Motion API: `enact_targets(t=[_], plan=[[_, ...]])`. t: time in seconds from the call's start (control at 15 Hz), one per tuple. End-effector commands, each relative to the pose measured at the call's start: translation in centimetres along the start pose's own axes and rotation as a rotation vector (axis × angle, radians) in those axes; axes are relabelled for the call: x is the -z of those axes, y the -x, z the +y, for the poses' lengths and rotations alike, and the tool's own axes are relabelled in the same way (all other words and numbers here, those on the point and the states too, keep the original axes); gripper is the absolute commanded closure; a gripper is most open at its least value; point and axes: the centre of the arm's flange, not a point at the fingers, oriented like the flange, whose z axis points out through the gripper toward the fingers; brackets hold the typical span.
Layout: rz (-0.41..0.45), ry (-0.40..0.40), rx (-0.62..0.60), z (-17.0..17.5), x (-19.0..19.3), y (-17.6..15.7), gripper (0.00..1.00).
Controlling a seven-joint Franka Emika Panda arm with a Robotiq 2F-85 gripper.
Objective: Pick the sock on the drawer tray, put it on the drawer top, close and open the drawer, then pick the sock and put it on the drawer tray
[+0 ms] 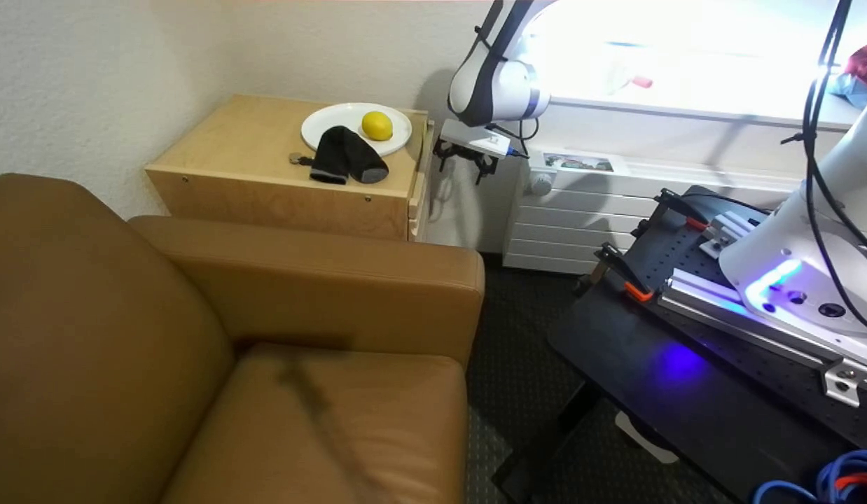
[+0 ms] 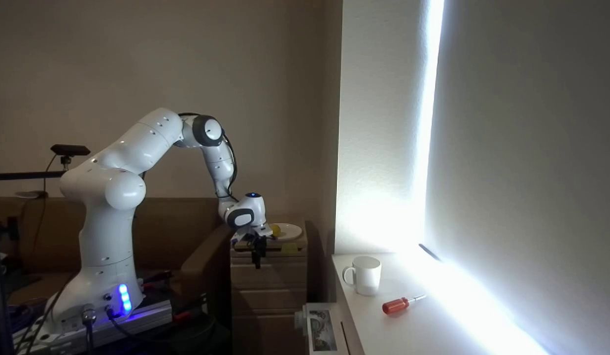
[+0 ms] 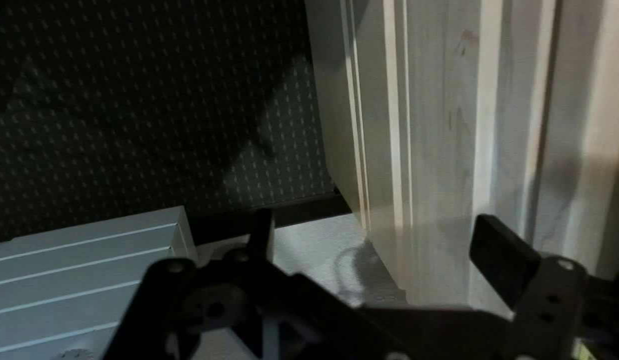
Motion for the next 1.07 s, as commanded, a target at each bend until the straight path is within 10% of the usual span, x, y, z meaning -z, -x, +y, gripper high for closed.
enact_targets(t=[0.0, 0.33, 1.0], plan=[[-0.016, -0.026, -0.011, 1.2, 2.9, -0.8, 0.0], [-0.095, -0.148, 0.067, 0.4, 5.9, 1.5, 0.0], [-0.079, -0.147, 0.06, -3.5, 3.7, 2.7, 0.0]])
